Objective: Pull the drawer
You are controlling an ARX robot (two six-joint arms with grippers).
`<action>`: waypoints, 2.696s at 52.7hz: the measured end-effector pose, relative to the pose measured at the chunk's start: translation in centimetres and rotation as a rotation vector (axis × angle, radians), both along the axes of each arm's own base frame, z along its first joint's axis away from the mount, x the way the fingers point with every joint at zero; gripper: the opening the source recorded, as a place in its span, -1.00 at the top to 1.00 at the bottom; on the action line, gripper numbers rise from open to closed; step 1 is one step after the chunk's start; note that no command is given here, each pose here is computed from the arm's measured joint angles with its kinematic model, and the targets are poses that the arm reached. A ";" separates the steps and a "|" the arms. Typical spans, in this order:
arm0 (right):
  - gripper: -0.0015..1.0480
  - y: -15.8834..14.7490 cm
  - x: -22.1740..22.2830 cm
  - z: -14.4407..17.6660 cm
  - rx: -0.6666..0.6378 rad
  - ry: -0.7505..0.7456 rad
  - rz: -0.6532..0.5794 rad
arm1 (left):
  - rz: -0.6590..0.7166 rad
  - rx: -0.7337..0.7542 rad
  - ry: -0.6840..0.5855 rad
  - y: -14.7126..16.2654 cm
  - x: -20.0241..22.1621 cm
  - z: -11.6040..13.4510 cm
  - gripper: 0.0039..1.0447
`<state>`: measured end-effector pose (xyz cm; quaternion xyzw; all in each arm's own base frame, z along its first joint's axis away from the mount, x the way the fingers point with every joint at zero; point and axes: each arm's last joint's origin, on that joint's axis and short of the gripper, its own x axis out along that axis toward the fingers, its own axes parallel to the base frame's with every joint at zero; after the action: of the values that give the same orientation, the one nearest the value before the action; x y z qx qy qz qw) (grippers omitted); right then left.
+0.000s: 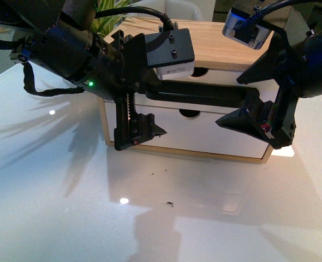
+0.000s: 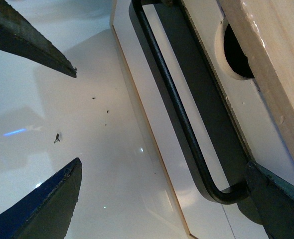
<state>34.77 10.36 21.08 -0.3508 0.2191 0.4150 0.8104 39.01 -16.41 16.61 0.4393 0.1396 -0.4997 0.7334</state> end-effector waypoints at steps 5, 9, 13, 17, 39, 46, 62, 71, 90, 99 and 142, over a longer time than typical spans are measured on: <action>-0.83 0.1 0.4 -0.3 0.001 0.004 -0.003 | -0.014 0.040 -0.024 -0.1 0.3 -0.5 -0.87; -0.83 0.2 0.5 -0.4 0.002 0.002 -0.003 | -0.021 0.047 -0.030 -0.1 0.3 -0.5 -0.87; -0.83 0.2 0.6 -0.4 0.002 -0.001 -0.002 | -0.026 0.051 -0.028 -0.1 0.3 -0.6 -0.87; -0.83 0.2 0.8 -0.4 0.003 -0.006 -0.003 | -0.034 0.059 -0.022 -0.1 0.3 -0.6 -0.87; -0.83 1.5 2.2 -2.3 0.012 0.009 0.009 | -0.059 0.052 0.003 -0.3 0.1 -0.5 -0.87; -0.83 1.6 2.5 -3.3 0.013 0.033 0.005 | -0.058 0.049 0.005 -0.3 0.1 -0.5 -0.87; -0.83 1.6 2.7 -3.9 0.008 0.036 0.003 | -0.055 0.046 0.000 -0.4 0.3 -0.7 -0.87; -0.83 1.5 2.7 -3.8 -0.012 0.056 0.014 | -0.060 0.053 0.007 -0.4 0.2 -0.8 -0.87; -0.83 1.0 1.0 -3.4 -0.033 0.149 0.104 | -0.148 0.133 0.070 -0.2 -1.6 -0.4 -0.87; -0.83 0.7 -1.3 -3.3 -0.027 0.181 0.145 | -0.186 0.132 0.094 0.4 -3.7 -0.3 -0.87; -0.83 -0.1 -8.1 -0.6 0.121 0.168 0.128 | -0.128 -0.064 0.010 1.5 -10.2 1.2 -0.87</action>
<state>26.67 10.29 20.50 -0.2783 0.2379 0.5065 0.7806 28.79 -14.89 17.78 0.4214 0.0988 -0.5517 0.7129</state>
